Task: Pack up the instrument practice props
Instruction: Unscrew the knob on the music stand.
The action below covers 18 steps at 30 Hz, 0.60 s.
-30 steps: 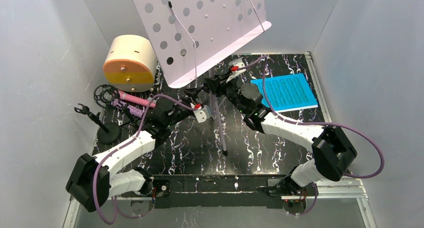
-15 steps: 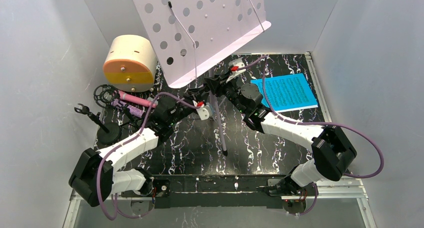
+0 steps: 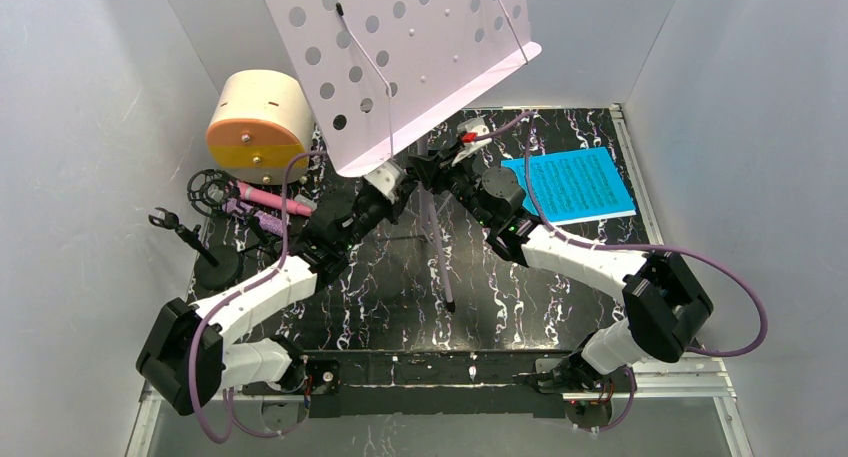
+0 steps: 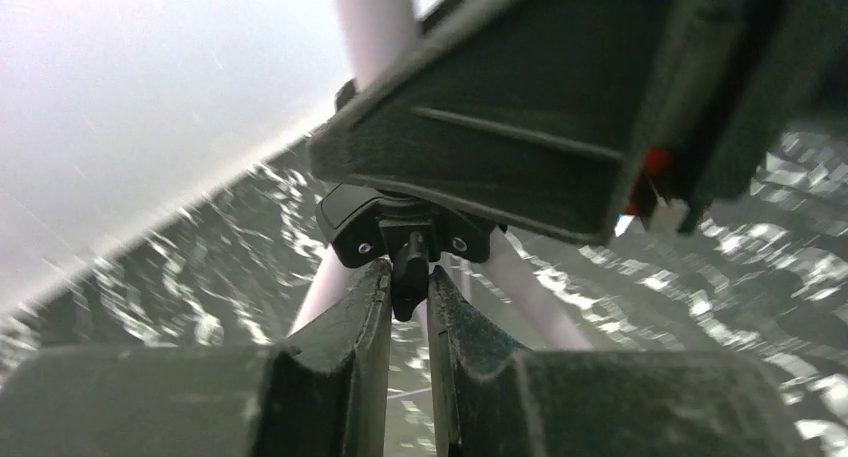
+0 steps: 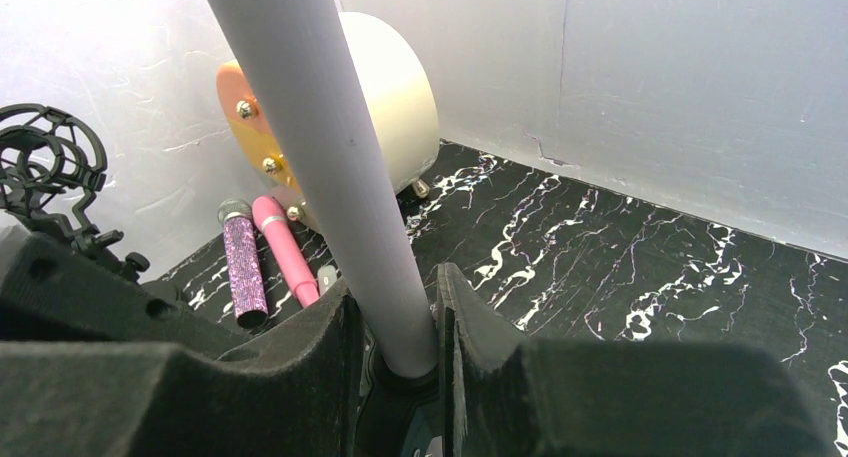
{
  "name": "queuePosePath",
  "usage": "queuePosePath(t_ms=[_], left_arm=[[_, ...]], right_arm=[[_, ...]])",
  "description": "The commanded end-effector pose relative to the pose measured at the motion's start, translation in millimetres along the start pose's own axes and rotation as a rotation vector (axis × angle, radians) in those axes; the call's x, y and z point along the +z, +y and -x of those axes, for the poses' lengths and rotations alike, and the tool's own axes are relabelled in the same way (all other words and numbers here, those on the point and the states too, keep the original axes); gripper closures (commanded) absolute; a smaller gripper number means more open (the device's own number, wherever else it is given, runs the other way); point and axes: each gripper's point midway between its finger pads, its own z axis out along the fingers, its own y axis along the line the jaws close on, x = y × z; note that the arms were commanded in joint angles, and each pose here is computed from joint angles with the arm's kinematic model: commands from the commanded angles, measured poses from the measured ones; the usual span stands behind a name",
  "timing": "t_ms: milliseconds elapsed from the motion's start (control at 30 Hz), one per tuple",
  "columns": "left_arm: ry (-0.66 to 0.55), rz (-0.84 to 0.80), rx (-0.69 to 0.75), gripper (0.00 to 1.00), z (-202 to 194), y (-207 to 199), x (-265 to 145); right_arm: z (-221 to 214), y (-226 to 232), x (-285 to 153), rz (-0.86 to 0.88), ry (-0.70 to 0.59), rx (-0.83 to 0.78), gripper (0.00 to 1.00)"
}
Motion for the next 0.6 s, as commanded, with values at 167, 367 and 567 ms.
queuePosePath(t_ms=[167,367,567], left_arm=[[0.042,0.362,-1.041,1.00,-2.7,17.1,-12.0],[0.031,0.366,-1.496,0.96,4.7,12.2,-7.7],[0.010,0.300,-1.566,0.84,15.9,17.3,-5.0]], right_arm=[[-66.6,12.8,-12.0,0.012,0.207,0.173,0.99],[-69.8,10.8,-9.0,-0.004,0.214,0.180,0.99],[-68.7,10.5,-8.9,-0.006,0.214,0.181,0.99]])
